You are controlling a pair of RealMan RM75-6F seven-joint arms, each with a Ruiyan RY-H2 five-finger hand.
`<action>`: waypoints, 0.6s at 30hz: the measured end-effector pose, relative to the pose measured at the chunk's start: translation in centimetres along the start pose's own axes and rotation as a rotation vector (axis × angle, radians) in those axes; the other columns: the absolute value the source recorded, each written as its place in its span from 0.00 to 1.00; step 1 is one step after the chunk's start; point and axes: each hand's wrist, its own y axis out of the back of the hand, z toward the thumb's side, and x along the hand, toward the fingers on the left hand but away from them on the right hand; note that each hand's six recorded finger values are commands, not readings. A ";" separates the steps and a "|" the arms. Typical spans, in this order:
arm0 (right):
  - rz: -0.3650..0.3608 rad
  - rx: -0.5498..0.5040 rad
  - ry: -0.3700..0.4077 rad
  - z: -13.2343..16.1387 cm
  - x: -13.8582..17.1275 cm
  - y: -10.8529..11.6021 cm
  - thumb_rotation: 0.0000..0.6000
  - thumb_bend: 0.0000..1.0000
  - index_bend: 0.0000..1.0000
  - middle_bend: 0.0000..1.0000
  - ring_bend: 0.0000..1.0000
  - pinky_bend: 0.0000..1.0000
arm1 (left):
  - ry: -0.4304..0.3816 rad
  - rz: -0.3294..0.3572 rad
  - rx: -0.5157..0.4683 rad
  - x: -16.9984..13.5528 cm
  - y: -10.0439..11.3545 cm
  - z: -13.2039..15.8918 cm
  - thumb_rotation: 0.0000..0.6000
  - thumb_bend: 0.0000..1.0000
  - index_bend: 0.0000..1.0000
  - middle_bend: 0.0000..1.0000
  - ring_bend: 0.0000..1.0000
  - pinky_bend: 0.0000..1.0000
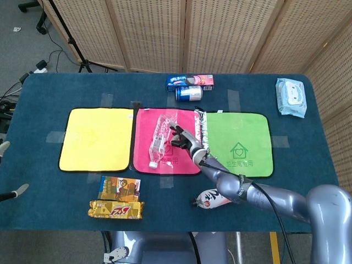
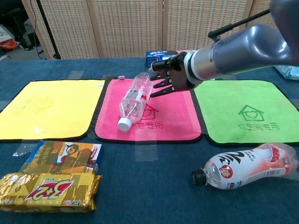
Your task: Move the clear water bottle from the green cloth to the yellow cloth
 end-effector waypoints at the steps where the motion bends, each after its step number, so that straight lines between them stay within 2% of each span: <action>1: 0.004 0.006 0.012 0.5 0.4 -0.1 1.00 1.00 0.00 0.00 0.00 0.15 | 0.001 0.000 0.001 0.0 0.0 0.0 1.00 0.01 0.00 0.00 0.00 0.00; 6: 0.025 0.062 0.081 2.4 3.0 -0.4 1.00 1.00 0.00 0.00 0.00 0.15 | -0.001 0.001 0.003 0.1 0.0 0.0 1.00 0.01 0.00 0.00 0.00 0.00; 9: 0.020 0.156 0.145 3.4 5.1 0.3 1.00 1.00 0.00 0.00 0.00 0.14 | -0.011 0.004 0.005 0.1 0.0 0.2 1.00 0.01 0.00 0.00 0.00 0.00; 10: 0.008 0.216 0.176 3.8 6.0 0.8 1.00 1.00 0.02 0.00 0.00 0.13 | -0.016 0.004 0.005 0.2 0.0 0.3 1.00 0.01 0.00 0.00 0.00 0.00; 11: -0.004 0.268 0.201 4.0 6.7 1.2 1.00 0.95 0.03 0.00 0.00 0.11 | -0.020 0.003 0.005 0.3 0.0 0.4 1.00 0.01 0.00 0.00 0.00 0.00; 12: -0.019 0.325 0.227 4.1 7.4 1.6 1.00 0.85 0.04 0.00 0.00 0.10 | -0.028 0.002 0.005 0.5 0.0 0.6 1.00 0.01 0.00 0.00 0.00 0.00; 15: -0.101 0.567 0.320 4.5 9.8 3.9 1.00 0.23 0.05 0.00 0.00 0.05 | -0.059 -0.005 0.009 1.0 -0.1 1.2 1.00 0.03 0.00 0.00 0.00 0.00; 16: -0.151 0.680 0.361 4.5 10.9 5.0 1.00 0.07 0.05 0.00 0.00 0.04 | -0.069 -0.015 0.010 1.3 -0.2 1.4 1.00 0.04 0.00 0.00 0.00 0.00; 18: -0.236 0.843 0.427 4.5 12.7 6.7 1.00 0.00 0.03 0.00 0.00 0.02 | -0.086 -0.038 0.012 1.8 -0.5 1.8 1.00 0.08 0.00 0.00 0.00 0.00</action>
